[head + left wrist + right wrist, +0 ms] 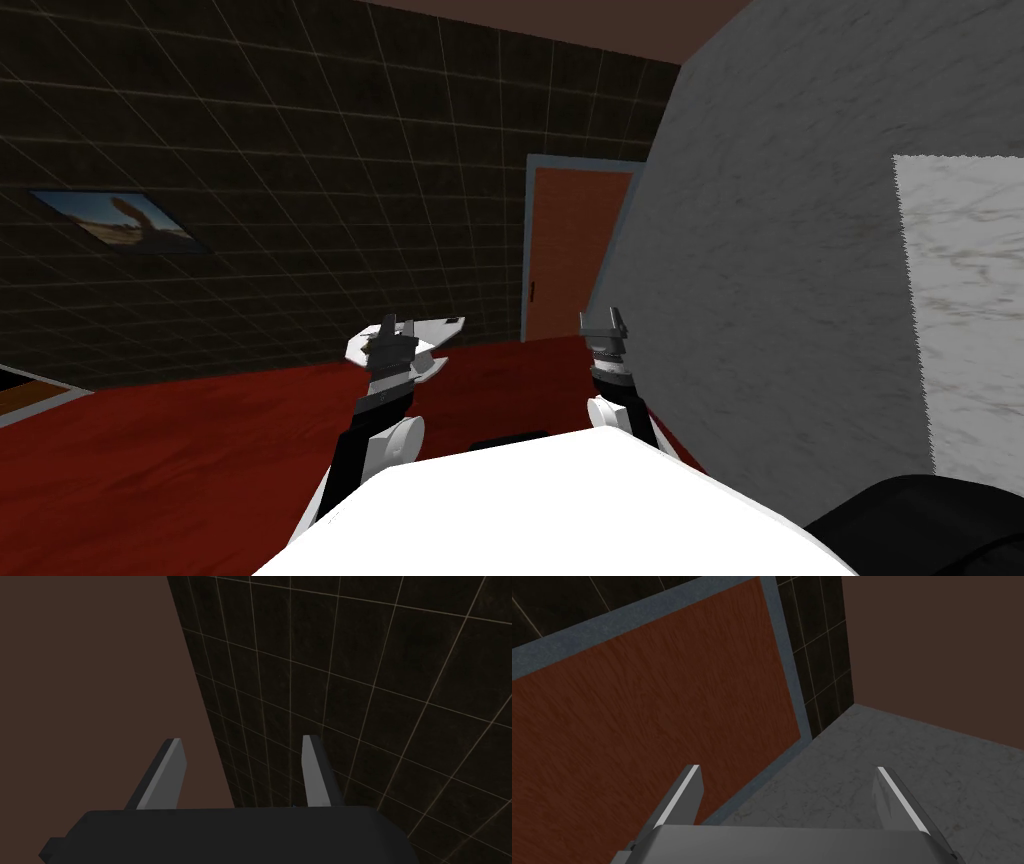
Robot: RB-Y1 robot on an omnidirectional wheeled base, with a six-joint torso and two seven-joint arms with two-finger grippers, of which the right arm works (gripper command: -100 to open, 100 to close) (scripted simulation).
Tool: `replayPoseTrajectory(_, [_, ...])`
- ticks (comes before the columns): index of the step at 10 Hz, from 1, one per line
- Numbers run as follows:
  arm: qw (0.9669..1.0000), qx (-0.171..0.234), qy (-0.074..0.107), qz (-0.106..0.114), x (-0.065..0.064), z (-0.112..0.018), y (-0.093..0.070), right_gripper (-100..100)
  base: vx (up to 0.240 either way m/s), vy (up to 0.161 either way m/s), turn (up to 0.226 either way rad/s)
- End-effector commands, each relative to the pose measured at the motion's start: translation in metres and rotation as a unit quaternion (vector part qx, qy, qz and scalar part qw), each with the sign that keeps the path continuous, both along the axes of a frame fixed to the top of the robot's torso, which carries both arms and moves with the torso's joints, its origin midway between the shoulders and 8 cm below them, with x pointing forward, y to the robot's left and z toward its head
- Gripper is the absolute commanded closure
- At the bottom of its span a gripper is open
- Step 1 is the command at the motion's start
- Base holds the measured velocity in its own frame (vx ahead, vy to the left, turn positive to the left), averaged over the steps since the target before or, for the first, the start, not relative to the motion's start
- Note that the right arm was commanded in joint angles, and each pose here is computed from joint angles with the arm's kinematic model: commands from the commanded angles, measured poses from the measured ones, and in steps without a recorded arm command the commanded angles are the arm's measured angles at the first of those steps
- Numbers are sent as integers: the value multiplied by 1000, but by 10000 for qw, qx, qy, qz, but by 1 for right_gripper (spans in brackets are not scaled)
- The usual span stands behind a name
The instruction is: Pull the door open
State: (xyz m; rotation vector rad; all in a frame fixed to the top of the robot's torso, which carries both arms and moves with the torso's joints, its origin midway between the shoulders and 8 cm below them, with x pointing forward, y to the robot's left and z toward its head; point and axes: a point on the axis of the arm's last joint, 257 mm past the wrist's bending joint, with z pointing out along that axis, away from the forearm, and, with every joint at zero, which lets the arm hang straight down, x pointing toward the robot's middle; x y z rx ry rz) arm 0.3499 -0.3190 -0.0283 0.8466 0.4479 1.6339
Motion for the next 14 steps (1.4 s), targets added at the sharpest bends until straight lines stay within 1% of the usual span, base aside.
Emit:
replayPoseTrajectory(1, [9997,210,58,87,3,-12,-6,-100,78,-43,176])
replayPoseTrajectory(4, [9978,597,156,226,9,-33,-17,-100,86,-53,176])
replayPoseTrajectory(6, [9954,880,221,308,13,-48,-25,-100,82,-55,181])
replayPoseTrajectory(8, [9921,1161,282,378,16,-63,-34,-100,88,-71,188])
replayPoseTrajectory(11, [9852,1608,365,459,20,-87,-48,-100,82,-58,196])
replayPoseTrajectory(14, [9763,2056,434,508,23,-112,-62,-100,68,-74,203])
